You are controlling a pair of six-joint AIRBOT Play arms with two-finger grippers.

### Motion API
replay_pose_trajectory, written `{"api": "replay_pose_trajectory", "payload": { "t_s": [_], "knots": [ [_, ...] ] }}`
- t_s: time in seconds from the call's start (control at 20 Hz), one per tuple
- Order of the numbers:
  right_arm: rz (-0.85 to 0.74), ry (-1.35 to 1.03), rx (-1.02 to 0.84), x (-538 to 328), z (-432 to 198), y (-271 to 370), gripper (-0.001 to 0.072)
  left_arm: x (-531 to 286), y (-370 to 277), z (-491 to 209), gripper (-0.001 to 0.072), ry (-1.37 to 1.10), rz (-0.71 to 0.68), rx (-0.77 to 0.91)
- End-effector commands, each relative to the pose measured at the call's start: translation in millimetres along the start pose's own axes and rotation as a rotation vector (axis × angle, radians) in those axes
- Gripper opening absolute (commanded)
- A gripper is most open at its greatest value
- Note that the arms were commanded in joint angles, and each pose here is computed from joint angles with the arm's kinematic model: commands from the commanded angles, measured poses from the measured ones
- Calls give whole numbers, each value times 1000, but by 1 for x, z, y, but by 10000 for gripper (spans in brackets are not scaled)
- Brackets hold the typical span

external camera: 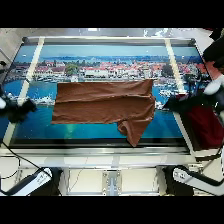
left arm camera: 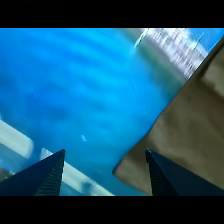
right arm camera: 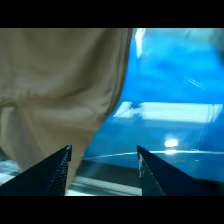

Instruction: Fold the shirts.

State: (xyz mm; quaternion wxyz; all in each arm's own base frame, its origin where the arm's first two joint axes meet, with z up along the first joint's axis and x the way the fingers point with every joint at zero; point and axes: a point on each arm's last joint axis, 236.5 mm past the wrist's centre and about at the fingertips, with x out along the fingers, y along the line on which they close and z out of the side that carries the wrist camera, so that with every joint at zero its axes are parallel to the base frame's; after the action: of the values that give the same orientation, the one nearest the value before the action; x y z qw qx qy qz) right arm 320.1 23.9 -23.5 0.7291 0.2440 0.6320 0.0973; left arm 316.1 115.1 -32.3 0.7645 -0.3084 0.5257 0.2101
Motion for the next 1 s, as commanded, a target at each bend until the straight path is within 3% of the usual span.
{"api": "replay_pose_trajectory", "payload": {
  "t_s": [0.0, 0.15, 0.7, 0.95],
  "knots": [
    [247, -17, 321, 70, -79, 14, 491, 24, -8, -65, 583, 96, -210, -369],
    [366, -7, 303, 85, -99, 39, 491, 31, -36, -71, 583, 87, -339, -414],
    [474, -34, 264, 79, -91, 71, 487, 69, -30, -84, 577, 147, -284, -465],
    [494, -4, 253, 77, -97, 76, 485, 75, -28, -76, 101, 117, -287, -492]
  ]
}}
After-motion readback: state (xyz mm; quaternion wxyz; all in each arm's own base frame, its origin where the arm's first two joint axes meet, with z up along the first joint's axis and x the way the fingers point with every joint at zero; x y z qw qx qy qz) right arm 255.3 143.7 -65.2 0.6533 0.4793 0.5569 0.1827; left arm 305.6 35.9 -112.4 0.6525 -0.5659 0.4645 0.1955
